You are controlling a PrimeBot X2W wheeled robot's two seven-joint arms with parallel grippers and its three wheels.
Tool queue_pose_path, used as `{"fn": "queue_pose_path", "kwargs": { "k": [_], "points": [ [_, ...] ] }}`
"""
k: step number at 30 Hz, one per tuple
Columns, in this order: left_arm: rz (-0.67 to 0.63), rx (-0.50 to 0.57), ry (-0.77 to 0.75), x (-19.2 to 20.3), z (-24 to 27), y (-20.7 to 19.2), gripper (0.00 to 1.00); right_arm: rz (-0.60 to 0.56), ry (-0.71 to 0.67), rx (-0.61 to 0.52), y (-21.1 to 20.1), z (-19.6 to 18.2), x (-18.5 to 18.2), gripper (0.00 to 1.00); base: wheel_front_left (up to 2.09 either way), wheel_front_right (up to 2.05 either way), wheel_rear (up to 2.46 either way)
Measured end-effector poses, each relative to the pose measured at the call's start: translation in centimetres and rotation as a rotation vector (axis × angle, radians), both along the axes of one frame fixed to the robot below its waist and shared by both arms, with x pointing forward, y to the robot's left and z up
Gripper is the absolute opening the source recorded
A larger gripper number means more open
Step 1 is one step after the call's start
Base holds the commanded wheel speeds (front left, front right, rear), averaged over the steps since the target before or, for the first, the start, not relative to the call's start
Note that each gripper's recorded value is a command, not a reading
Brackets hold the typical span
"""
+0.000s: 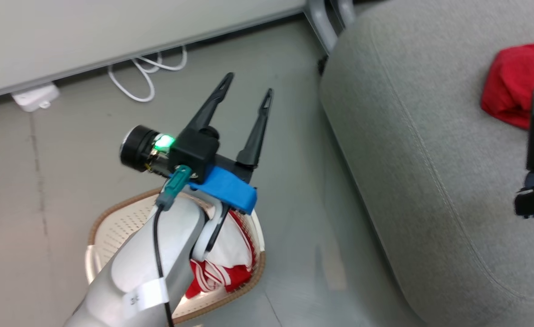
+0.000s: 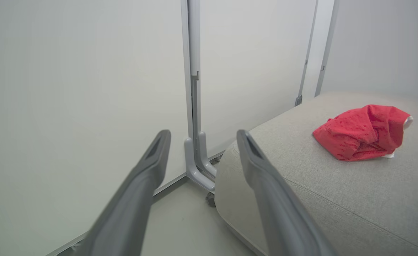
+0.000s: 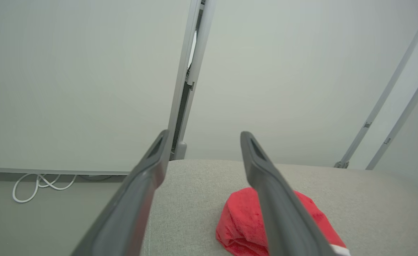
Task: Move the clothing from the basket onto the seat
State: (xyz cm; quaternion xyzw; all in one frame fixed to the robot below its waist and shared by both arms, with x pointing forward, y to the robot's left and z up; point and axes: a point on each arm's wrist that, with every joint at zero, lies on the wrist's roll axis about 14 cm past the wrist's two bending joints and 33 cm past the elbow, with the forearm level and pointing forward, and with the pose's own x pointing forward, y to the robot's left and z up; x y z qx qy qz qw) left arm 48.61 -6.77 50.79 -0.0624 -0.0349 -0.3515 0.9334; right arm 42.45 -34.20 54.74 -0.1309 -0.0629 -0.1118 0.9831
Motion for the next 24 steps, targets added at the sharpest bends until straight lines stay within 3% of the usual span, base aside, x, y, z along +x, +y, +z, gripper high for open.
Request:
{"fn": "queue_pose_path", "kwargs": {
  "k": [11,24],
  "points": [
    [0.337,-0.010,-0.021,-1.7,2.3,11.8,1.00,0.301,-0.078,0.062,11.3,2.0,1.9,1.00,0.00,0.00,0.00],
    [0.561,-0.041,-0.002,-7.0,2.0,20.1,1.00,0.399,-0.059,0.182,16.9,0.8,-0.8,1.00,0.00,0.00,0.00]
  ]
}}
